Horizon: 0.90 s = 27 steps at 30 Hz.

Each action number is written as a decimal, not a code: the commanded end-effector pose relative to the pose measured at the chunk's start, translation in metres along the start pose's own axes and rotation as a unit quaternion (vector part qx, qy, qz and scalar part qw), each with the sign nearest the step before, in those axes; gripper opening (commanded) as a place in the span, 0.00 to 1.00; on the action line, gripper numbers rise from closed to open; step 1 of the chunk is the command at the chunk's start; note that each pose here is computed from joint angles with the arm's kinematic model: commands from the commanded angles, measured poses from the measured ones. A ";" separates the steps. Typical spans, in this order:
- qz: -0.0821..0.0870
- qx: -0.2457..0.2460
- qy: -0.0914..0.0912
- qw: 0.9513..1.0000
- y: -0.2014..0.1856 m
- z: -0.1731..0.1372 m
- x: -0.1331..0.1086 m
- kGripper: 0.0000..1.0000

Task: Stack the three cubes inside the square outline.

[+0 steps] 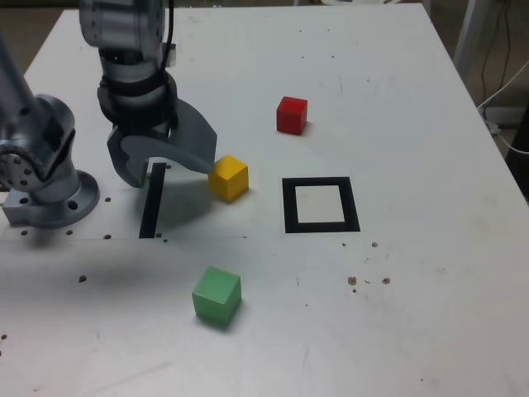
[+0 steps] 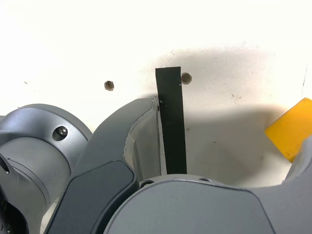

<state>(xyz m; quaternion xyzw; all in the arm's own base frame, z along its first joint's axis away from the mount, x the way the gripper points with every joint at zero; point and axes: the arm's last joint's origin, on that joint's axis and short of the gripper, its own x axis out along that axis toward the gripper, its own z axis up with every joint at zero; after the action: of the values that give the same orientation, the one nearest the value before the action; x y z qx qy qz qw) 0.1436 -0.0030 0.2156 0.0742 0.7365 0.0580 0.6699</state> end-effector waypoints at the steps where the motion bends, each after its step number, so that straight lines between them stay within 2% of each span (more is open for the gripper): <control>1: 0.000 0.001 0.002 1.000 0.000 0.000 0.001 1.00; 17: 0.000 0.003 0.003 1.000 0.000 0.001 -0.001 1.00; 22: 0.004 0.022 -0.010 1.000 0.005 0.009 -0.013 1.00; 27: 0.017 0.045 -0.016 0.999 0.020 0.021 -0.032 1.00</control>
<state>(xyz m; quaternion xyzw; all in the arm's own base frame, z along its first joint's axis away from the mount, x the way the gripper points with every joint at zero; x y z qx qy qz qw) 0.1632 0.0061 0.2423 0.1110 0.7259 0.0346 0.6779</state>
